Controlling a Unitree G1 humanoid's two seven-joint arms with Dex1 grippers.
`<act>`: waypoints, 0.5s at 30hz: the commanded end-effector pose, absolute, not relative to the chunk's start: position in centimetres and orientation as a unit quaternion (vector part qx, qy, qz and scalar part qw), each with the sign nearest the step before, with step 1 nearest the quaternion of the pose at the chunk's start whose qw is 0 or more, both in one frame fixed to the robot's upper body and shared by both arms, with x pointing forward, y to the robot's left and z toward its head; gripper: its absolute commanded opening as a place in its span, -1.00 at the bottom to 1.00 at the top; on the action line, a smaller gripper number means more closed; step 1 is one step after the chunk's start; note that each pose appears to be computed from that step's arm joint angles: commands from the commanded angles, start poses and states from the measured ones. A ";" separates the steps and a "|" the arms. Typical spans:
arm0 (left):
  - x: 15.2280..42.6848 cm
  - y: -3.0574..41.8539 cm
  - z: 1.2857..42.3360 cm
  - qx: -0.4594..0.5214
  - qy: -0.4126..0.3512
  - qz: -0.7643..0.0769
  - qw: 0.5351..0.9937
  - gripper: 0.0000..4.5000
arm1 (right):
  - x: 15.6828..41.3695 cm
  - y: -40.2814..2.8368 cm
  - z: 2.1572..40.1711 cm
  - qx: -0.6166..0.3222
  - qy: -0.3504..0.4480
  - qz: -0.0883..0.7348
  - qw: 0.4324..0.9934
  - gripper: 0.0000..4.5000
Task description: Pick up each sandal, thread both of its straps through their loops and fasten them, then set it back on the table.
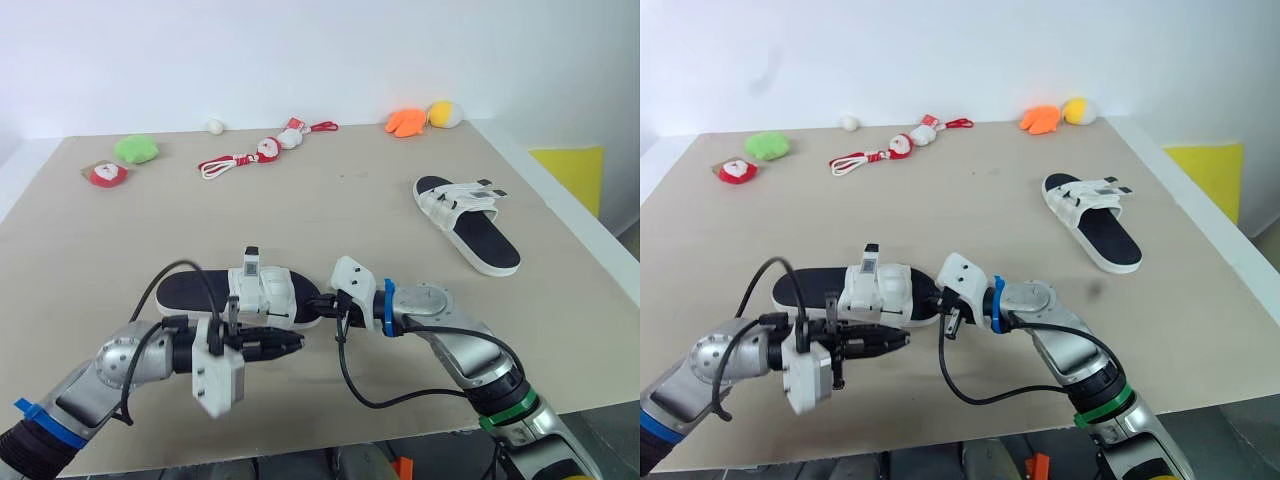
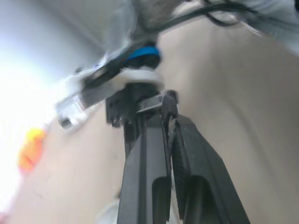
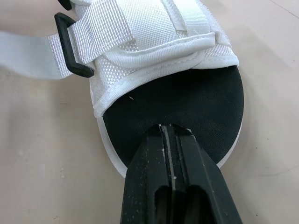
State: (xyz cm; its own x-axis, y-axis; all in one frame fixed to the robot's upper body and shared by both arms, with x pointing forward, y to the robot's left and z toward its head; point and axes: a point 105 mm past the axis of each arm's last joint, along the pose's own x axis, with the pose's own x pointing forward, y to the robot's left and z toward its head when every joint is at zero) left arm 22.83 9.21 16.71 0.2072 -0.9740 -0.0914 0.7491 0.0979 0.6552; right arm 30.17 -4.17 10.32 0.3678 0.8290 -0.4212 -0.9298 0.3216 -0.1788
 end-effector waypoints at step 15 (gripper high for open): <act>27.3 9.3 25.0 -0.033 -0.067 -0.604 0.794 -0.97 | 30.4 -5.9 6.7 -0.209 0.208 0.513 0.806 -1.00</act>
